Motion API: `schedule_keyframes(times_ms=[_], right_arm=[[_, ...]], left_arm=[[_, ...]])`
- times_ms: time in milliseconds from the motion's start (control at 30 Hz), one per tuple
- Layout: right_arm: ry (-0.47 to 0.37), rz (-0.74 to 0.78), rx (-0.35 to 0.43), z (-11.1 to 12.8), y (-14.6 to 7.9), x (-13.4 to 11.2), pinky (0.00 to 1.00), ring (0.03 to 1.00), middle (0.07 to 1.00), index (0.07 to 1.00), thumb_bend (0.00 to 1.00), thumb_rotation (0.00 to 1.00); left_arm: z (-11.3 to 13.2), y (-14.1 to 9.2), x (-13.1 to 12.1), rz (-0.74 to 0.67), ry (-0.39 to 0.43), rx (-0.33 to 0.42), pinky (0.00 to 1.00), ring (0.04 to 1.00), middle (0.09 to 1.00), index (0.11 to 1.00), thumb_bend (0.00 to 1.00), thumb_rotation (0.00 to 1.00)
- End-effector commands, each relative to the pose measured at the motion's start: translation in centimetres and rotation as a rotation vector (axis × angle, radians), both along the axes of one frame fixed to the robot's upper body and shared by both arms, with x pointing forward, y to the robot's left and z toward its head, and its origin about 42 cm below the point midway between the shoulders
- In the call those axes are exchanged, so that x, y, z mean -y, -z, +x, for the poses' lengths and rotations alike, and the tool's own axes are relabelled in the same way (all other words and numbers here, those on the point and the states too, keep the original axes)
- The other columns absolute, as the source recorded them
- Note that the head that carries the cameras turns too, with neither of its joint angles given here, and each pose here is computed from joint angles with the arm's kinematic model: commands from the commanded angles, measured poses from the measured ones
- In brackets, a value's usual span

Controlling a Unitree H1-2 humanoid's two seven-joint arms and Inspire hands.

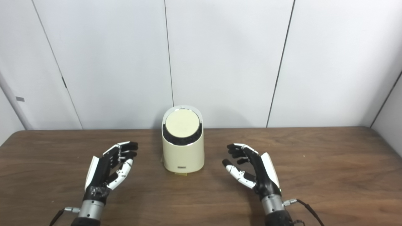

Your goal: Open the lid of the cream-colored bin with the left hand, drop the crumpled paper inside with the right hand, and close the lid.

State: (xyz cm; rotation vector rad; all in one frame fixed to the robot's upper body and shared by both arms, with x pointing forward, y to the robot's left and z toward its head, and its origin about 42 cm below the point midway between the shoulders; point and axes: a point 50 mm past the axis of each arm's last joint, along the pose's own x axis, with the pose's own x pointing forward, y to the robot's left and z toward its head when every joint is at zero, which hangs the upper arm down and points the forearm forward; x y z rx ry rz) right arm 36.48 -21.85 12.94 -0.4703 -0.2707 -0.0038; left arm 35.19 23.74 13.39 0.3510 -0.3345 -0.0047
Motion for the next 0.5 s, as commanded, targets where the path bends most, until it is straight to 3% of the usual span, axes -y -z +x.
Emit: schedule_keyframes(times_ms=[0,167,467], right_arm=[[0.001,0.003,0.059,0.85,-1.52,-0.29,0.58,0.666,0.673,0.666,0.35,0.34],[0.006,0.007,0.055,0.94,-1.42,-0.3,0.59,0.669,0.672,0.659,0.37,0.31],[0.012,-0.018,0.052,1.08,-1.33,-0.34,0.59,0.665,0.671,0.663,0.36,0.37]], left_arm=[[0.31,-0.12,-0.35,0.026,-0.009,0.021,0.54,0.649,0.688,0.712,0.23,0.33],[0.36,-0.05,-0.37,0.019,-0.011,0.022,0.57,0.667,0.699,0.709,0.23,0.29],[0.44,0.0,-0.4,0.047,-0.013,0.021,0.56,0.66,0.695,0.706,0.22,0.32]])
